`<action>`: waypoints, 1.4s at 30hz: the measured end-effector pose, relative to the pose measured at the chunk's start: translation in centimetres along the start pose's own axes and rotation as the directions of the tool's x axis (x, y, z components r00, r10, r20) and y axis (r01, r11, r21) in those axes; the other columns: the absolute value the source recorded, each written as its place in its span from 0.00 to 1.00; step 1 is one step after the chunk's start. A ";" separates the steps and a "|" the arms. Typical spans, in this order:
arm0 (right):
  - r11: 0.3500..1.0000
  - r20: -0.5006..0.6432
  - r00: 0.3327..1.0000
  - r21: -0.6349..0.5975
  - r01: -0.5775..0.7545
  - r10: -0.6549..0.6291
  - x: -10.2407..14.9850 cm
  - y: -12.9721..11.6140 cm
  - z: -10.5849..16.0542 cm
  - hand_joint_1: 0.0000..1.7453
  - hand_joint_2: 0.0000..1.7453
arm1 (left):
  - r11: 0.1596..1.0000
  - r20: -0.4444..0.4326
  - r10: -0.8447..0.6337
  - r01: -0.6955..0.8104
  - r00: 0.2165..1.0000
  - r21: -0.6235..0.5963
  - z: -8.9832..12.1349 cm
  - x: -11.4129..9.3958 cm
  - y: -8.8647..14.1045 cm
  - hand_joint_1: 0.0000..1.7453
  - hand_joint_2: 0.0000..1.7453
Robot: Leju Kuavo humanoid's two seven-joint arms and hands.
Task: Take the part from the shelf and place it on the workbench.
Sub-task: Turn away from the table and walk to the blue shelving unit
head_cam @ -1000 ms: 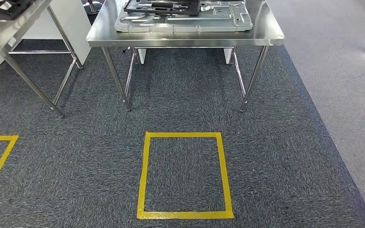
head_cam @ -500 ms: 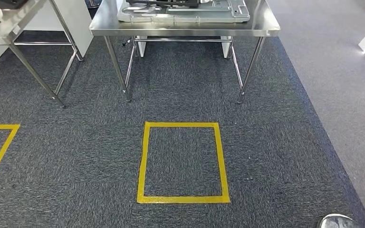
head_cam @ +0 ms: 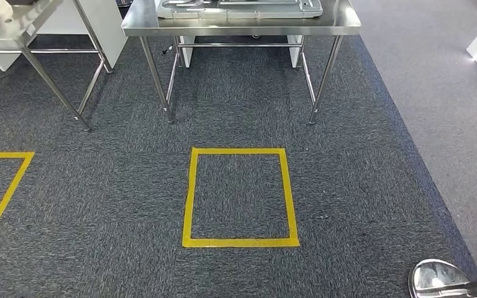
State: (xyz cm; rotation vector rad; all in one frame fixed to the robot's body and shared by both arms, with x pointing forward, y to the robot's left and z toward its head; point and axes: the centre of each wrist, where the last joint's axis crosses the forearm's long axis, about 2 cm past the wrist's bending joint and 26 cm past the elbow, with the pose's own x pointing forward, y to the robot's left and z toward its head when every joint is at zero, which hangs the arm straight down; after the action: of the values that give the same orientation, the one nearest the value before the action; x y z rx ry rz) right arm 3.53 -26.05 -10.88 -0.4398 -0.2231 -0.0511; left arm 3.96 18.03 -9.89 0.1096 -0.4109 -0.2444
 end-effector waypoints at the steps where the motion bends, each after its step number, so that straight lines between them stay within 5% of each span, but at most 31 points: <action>1: 1.000 0.000 1.000 0.000 -0.001 0.001 0.0 0.0 0.0 0.00 0.00 | 1.000 -0.001 0.001 -0.001 1.000 0.000 0.0 0.0 0.0 0.00 0.00; 42: 0.987 -0.103 0.993 0.141 0.080 -0.066 -0.4 0.4 0.1 0.00 0.00 | 1.000 -0.050 0.019 -0.019 0.999 -0.010 0.0 -0.2 0.2 0.00 0.00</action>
State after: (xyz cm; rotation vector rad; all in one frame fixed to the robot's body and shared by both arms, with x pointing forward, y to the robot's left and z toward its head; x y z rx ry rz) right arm 3.11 -25.67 -11.04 -0.2835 -0.1454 -0.1275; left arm 3.86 18.23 -9.96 0.1014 -0.3610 -0.2245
